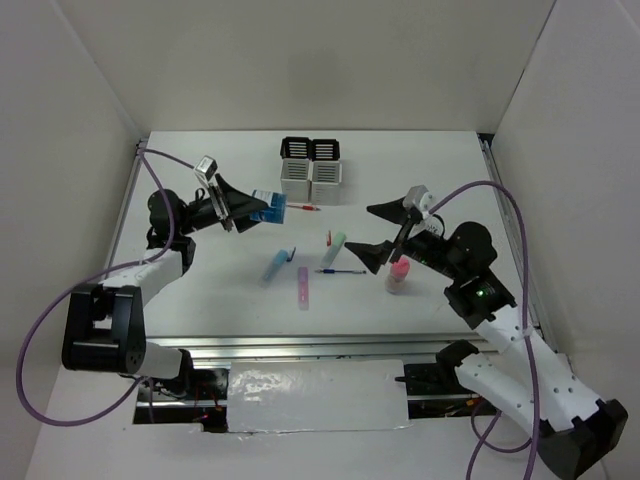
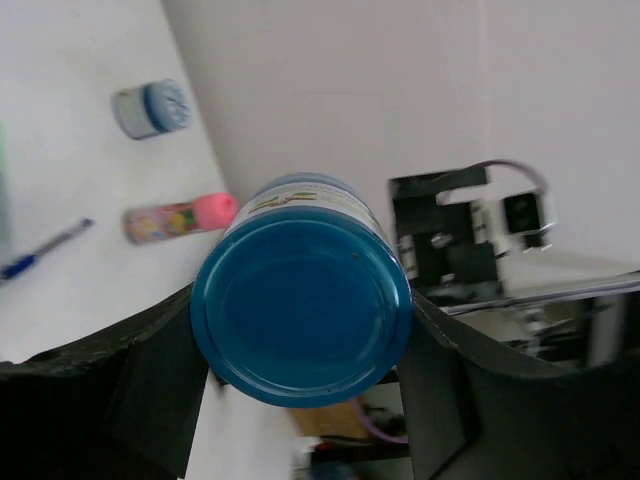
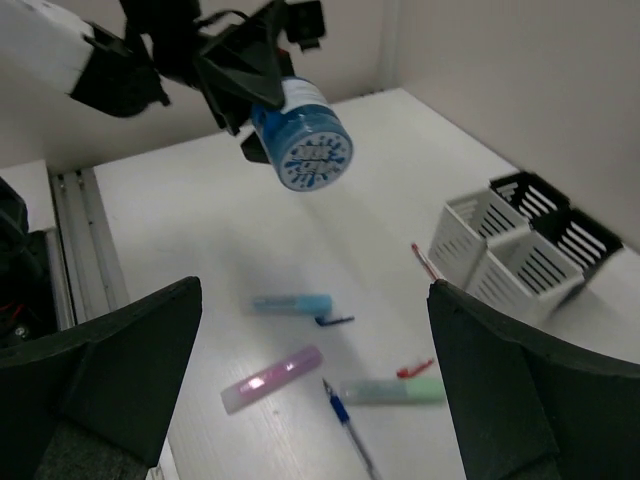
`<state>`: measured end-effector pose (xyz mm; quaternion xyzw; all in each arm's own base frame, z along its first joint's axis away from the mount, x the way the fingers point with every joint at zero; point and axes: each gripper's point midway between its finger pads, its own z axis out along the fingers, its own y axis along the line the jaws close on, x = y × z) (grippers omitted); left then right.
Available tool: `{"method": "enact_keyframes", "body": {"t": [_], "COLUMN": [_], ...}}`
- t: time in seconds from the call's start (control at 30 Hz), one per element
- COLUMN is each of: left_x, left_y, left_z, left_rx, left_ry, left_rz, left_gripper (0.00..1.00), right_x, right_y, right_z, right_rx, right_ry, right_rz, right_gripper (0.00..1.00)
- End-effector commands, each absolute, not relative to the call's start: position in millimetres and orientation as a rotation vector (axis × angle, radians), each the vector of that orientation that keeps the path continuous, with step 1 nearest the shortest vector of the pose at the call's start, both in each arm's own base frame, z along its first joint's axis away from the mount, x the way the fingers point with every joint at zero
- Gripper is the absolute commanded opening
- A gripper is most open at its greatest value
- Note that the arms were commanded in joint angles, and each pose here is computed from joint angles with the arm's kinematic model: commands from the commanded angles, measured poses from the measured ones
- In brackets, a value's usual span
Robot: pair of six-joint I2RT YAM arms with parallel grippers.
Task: Sort the stationery into containers
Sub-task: Pick up the stationery from the center of the board.
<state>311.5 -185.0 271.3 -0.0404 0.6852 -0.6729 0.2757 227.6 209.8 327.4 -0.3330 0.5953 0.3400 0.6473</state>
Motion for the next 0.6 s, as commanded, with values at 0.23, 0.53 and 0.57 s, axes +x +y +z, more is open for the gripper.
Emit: {"method": "enact_keyframes", "body": {"t": [0.23,0.53,0.57], "left_x": [245.6,207.7,205.5], "left_y": [-196.5,-217.0,-217.7], "left_z": [363.4,361.1,361.3], "left_rx": [0.15,0.316,0.324], "left_ry": [1.504,1.538,1.536], "left_rz": [-2.092,-2.132,-2.134], "left_gripper": [0.0,0.0,0.0], "right_x": [224.2,222.5,222.1], "right_y": [280.6,313.9,315.0], "right_z": [361.8,371.2,371.5], "right_rx": [-0.882,-0.979,-0.979], "right_ry": [0.932,0.915,0.919], "right_rz": [0.69,0.781,0.789], "right_gripper": [1.0,1.0,1.0]}}
